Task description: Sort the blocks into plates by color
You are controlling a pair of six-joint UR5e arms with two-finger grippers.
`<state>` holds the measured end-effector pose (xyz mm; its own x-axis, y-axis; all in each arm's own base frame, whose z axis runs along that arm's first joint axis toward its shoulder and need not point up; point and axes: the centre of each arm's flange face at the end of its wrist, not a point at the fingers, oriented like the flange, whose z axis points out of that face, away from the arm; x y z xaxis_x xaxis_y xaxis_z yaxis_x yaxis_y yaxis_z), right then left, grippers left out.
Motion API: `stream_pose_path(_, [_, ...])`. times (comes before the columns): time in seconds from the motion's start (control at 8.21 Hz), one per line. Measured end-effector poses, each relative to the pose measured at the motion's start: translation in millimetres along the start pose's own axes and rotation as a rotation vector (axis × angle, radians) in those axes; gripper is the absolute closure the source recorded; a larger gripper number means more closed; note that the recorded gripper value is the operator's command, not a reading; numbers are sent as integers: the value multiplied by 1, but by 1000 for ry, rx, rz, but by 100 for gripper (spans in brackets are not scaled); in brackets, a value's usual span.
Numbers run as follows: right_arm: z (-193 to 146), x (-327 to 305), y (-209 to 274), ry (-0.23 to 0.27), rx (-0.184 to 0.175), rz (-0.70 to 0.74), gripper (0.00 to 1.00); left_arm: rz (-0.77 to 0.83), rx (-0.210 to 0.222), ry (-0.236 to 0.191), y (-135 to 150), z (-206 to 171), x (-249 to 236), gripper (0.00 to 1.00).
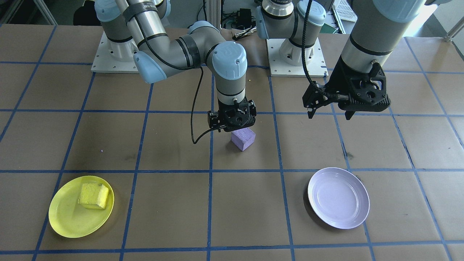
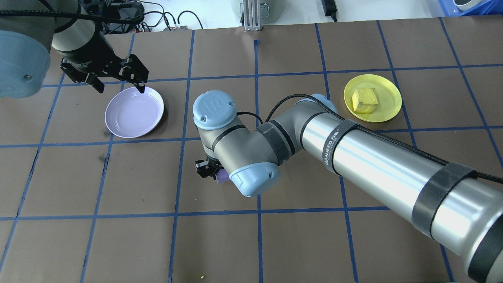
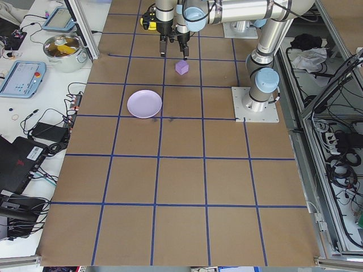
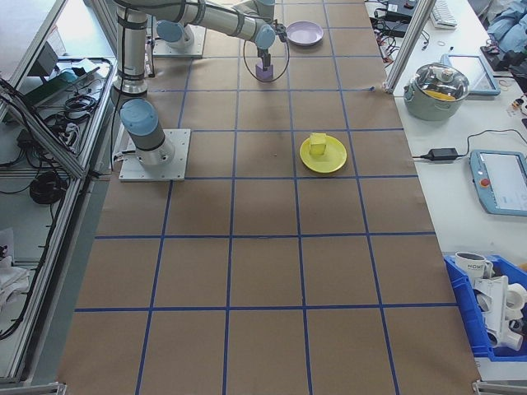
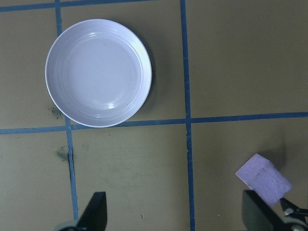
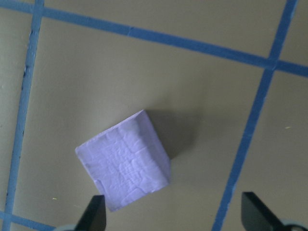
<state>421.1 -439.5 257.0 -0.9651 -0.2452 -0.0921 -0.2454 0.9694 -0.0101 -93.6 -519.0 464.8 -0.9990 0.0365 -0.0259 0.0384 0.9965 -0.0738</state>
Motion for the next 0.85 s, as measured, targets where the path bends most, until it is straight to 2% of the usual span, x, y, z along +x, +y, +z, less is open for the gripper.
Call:
stream_pose_path(0.12, [-24,24,-9,-9,31,32,0,-2,-5,1,-1,3,0,0])
stream_pose_path(0.37, [-71,86,-18,-7,53,115,0,-76,-45,17,2,18,5,0])
stream_pose_path(0.61, [-120,152,-11,7,38,213,0,-227,-124,85,12,51,24,0])
stream_pose_path(0.85, [-170,205,21,34,-5,258,0,-356,-218,121,19,88,49,0])
